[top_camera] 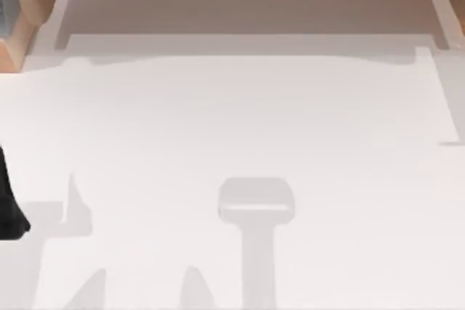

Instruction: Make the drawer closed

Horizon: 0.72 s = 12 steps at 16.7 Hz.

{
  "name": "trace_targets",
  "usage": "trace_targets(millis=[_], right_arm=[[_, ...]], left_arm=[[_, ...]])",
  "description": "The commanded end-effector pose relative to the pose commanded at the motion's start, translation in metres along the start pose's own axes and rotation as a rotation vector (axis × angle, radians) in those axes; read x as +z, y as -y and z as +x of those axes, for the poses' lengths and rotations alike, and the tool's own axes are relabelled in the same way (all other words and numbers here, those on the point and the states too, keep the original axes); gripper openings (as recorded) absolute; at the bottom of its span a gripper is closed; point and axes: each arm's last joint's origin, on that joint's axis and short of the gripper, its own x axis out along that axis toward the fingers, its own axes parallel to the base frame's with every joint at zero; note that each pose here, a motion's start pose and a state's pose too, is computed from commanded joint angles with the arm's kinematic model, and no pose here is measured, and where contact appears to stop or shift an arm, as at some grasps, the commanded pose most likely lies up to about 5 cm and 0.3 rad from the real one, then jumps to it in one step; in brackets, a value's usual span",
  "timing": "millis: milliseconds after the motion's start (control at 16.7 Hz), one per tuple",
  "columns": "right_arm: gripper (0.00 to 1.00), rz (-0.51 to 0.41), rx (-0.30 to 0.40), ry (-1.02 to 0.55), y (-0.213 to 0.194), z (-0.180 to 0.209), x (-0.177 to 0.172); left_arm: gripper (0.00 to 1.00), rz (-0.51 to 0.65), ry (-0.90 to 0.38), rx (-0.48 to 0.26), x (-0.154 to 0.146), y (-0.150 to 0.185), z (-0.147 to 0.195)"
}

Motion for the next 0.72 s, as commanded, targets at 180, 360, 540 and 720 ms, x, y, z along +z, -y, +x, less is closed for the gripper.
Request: trace_targets(millis=[180, 360, 540, 720], right_arm=[[1.0, 0.0, 0.0, 0.0, -0.0003, 0.014, -0.0002], [1.0, 0.0, 0.0, 0.0, -0.0003, 0.0151, -0.0001], [0.85, 0.0, 0.0, 0.0, -0.0003, 0.0151, -0.0001], [0.62, 0.0, 0.0, 0.0, -0.0003, 0.0151, -0.0001]], left_arm=[[1.0, 0.0, 0.0, 0.0, 0.0, 0.0, 0.0], [1.0, 0.0, 0.0, 0.0, 0.0, 0.0, 0.0], [1.0, 0.0, 0.0, 0.0, 0.0, 0.0, 0.0], [1.0, 0.0, 0.0, 0.0, 0.0, 0.0, 0.0]])
